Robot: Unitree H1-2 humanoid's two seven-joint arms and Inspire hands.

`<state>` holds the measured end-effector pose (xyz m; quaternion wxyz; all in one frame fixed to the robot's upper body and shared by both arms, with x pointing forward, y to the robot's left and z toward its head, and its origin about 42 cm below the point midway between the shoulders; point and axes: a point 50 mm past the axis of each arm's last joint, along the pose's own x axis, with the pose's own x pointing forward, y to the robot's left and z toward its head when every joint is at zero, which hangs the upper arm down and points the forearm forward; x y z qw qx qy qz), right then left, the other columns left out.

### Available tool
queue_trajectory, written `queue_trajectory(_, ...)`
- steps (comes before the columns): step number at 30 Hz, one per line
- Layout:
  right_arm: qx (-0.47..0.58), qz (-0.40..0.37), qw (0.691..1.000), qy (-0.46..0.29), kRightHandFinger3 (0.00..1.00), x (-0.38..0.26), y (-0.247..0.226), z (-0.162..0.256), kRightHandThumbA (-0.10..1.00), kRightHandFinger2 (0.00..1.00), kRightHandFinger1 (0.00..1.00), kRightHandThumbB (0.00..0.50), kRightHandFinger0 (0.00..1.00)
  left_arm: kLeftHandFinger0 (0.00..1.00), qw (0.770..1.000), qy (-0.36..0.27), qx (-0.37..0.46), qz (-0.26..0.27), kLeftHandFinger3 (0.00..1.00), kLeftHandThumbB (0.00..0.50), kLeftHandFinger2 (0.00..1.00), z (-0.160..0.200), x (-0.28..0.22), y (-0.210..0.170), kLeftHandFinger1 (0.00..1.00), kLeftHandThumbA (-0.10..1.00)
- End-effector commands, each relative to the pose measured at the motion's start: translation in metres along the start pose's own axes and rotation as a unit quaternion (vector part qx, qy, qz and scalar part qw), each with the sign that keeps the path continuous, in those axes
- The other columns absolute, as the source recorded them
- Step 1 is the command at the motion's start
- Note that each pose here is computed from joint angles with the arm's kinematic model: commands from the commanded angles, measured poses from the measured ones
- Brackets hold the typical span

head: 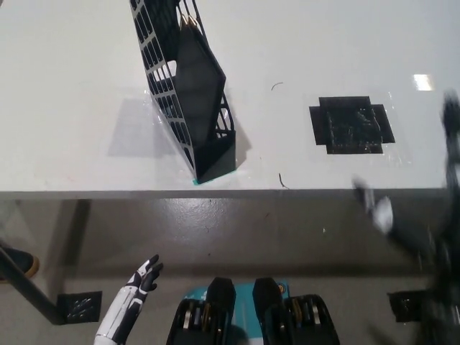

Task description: A notebook is kept standing on the table on the right hand side and a black shelf is kept on the left hand side and the robot uses its right hand to grab the notebook and places it in the shelf

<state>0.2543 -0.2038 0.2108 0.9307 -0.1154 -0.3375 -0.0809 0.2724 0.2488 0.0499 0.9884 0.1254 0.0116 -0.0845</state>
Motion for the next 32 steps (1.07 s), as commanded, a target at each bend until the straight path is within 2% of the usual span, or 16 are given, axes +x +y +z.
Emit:
queue_trajectory(1,0.045,0.044,0.997,-0.041,1.0,-0.017,0.002,0.003,1.0,1.0,1.0,0.272,1.0,1.0,0.999,-0.033,0.012,0.012,1.0,0.181,1.0,0.016,0.009,0.008,1.0,1.0)
queue_trajectory(4,0.075,0.051,0.995,0.04,1.0,-0.029,0.006,-0.029,1.0,1.0,1.0,0.272,1.0,1.0,0.999,-0.036,0.018,0.01,1.0,0.165,1.0,0.016,0.008,0.006,1.0,1.0)
queue_trajectory(5,0.089,0.047,0.992,0.081,1.0,-0.034,0.009,-0.043,1.0,1.0,1.0,0.306,1.0,1.0,0.999,-0.037,0.013,0.012,1.0,0.167,1.0,0.015,0.008,0.006,1.0,1.0)
queue_trajectory(9,0.091,0.054,0.983,0.152,1.0,-0.047,0.015,-0.077,1.0,1.0,1.0,0.355,1.0,1.0,0.999,-0.043,0.009,0.019,1.0,0.164,1.0,0.017,0.01,0.005,1.0,1.0)
queue_trajectory(12,0.117,0.064,0.972,0.195,1.0,-0.059,0.024,-0.089,1.0,1.0,1.0,0.326,1.0,1.0,0.999,-0.044,0.009,0.019,1.0,0.171,1.0,0.017,0.013,0.007,1.0,1.0)
queue_trajectory(14,0.159,0.066,0.957,0.233,1.0,-0.074,0.029,-0.097,1.0,1.0,1.0,0.28,1.0,1.0,0.999,-0.041,0.009,0.019,1.0,0.178,1.0,0.02,0.013,0.007,1.0,1.0)
queue_trajectory(16,0.161,0.067,0.953,0.248,1.0,-0.083,0.032,-0.103,1.0,1.0,1.0,0.274,1.0,1.0,0.999,-0.042,0.008,0.018,1.0,0.183,1.0,0.02,0.014,0.006,1.0,1.0)
queue_trajectory(19,0.166,0.077,0.95,0.254,1.0,-0.088,0.034,-0.109,1.0,1.0,1.0,0.233,1.0,1.0,0.999,-0.044,0.007,0.02,1.0,0.178,1.0,0.018,0.014,0.007,1.0,1.0)
queue_trajectory(22,0.167,0.087,0.945,0.266,1.0,-0.091,0.036,-0.118,1.0,1.0,1.0,0.248,1.0,1.0,0.999,-0.044,0.007,0.021,1.0,0.181,1.0,0.017,0.013,0.007,1.0,1.0)
queue_trajectory(25,0.165,0.093,0.943,0.275,1.0,-0.092,0.036,-0.121,1.0,1.0,1.0,0.237,1.0,1.0,0.999,-0.044,0.005,0.019,1.0,0.191,1.0,0.016,0.014,0.007,1.0,1.0)
queue_trajectory(32,0.152,0.097,0.942,0.282,1.0,-0.09,0.037,-0.128,1.0,1.0,1.0,0.244,1.0,1.0,0.999,-0.042,0.006,0.022,1.0,0.176,1.0,0.017,0.015,0.007,1.0,1.0)
